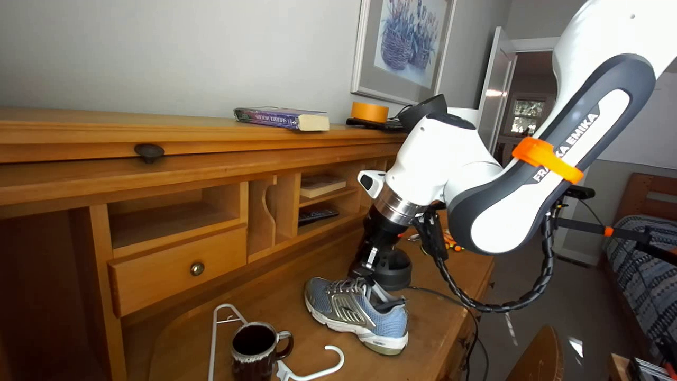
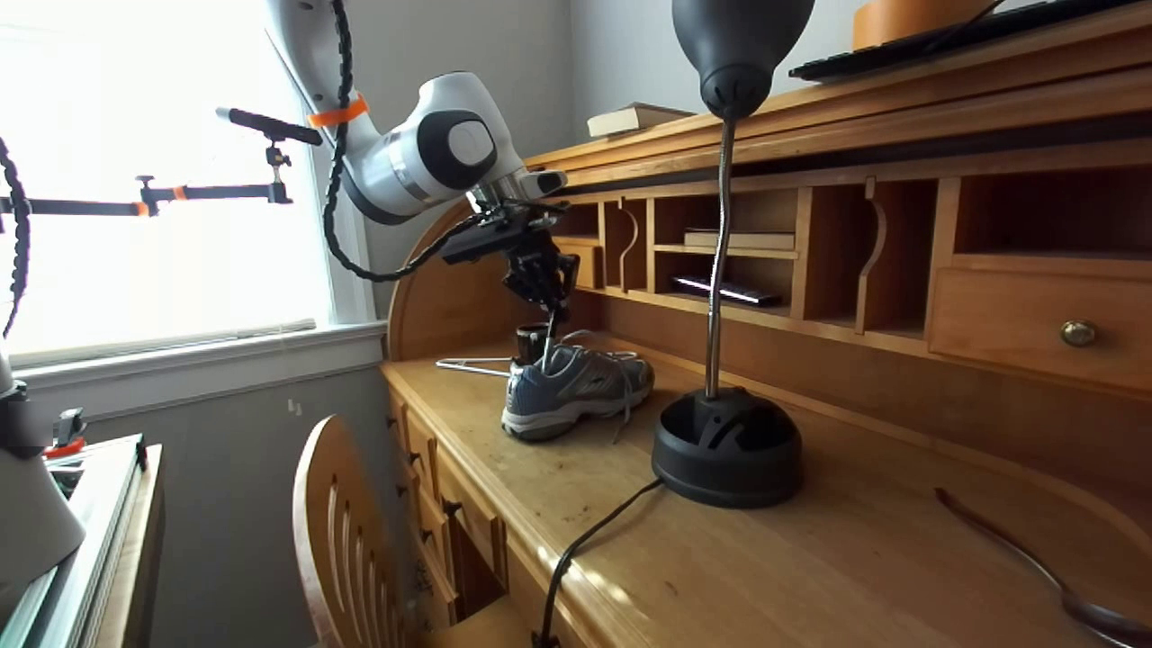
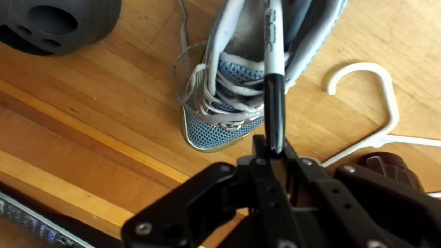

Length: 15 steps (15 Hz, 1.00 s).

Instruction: Pick up the pen to the right of the sneaker, place it inside the sneaker, pick up the marker out of the mug and place it in the sneaker

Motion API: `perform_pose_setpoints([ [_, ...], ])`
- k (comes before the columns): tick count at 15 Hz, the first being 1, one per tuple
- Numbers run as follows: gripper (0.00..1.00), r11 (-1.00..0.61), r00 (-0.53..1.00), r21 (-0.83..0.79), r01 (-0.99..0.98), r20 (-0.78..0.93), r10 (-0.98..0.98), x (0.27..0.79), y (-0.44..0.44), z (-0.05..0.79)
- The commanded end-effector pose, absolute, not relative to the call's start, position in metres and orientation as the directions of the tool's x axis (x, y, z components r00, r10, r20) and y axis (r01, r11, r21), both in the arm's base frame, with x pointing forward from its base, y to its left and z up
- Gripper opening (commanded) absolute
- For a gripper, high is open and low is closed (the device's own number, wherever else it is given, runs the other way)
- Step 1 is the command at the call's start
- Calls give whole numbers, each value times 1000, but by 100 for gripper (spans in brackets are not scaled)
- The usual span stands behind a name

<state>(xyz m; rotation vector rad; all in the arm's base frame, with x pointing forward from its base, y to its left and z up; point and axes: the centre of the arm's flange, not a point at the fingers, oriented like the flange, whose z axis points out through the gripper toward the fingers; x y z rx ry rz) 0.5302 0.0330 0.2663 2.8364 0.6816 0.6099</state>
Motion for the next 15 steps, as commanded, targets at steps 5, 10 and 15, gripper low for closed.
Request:
perform_pose_setpoints([
  [5, 50, -939, 865, 208, 273, 373, 334, 503, 28, 252],
  [10, 81, -958, 879, 173, 230, 385, 281, 500, 24, 261],
  [15, 100, -973, 892, 130, 189, 392, 225, 489, 20, 281],
])
